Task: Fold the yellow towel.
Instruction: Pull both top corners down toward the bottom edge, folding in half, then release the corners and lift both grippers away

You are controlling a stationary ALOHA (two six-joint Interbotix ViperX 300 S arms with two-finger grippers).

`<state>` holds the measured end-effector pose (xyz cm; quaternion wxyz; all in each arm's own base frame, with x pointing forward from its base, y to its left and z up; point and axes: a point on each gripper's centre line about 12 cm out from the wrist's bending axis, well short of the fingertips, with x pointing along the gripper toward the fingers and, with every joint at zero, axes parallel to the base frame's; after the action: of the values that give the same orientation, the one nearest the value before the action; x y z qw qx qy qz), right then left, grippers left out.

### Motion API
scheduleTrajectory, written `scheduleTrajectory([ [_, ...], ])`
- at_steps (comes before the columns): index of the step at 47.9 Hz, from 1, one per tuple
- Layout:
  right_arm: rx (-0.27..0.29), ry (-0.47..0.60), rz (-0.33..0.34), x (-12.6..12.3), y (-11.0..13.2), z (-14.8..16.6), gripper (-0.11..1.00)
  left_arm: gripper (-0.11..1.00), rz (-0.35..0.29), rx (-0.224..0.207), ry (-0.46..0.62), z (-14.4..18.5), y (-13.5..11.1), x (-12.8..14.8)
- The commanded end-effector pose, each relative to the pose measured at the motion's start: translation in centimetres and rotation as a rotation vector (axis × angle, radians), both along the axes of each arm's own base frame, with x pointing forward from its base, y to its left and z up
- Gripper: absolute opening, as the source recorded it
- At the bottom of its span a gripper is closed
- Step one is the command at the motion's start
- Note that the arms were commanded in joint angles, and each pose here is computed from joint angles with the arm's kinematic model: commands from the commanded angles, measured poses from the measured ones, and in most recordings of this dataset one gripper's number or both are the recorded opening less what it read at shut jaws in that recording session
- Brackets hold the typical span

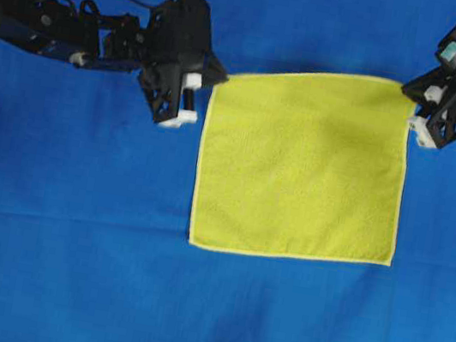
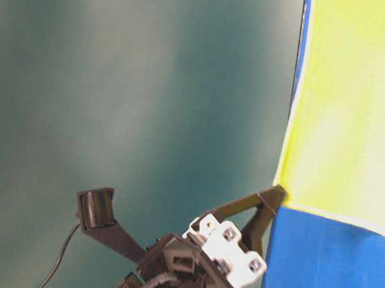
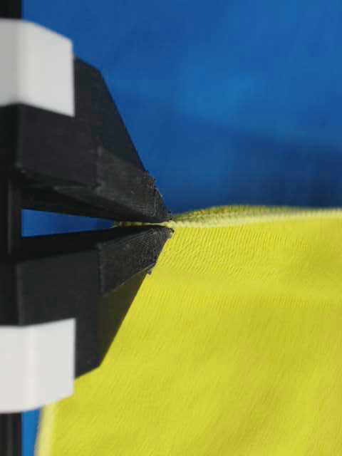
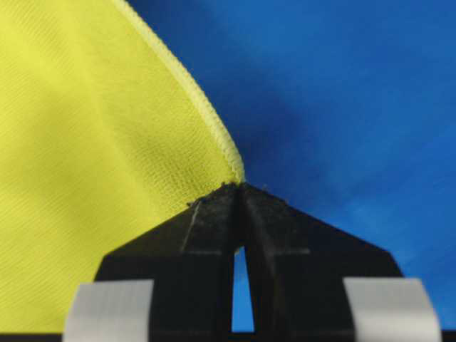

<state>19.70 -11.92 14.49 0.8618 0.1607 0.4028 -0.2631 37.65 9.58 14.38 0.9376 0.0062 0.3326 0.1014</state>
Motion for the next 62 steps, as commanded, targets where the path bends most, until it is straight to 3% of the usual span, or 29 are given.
scheduleTrajectory([
  [1,0.028,-0.008,0.043,0.5,1.7,0.5,0.02,0.02,-0.044,0.003,-0.023,1.1,-1.8,0.1],
  [10,0.111,-0.003,0.114,0.8,5.6,0.2,0.02,0.02,-0.159,-0.013,-0.008,0.5,-6.6,0.3],
  [24,0.229,0.000,0.200,1.2,10.8,-0.1,0.02,0.02,-0.244,-0.073,0.036,-1.4,-11.6,-0.2],
  [35,0.293,0.003,0.255,1.2,13.9,-0.3,0.02,0.02,-0.333,-0.085,0.020,-1.8,-15.4,0.0],
  [62,0.312,0.007,0.296,1.6,15.3,-0.8,0.03,0.03,-0.355,-0.085,0.011,-2.6,-16.5,0.9],
])
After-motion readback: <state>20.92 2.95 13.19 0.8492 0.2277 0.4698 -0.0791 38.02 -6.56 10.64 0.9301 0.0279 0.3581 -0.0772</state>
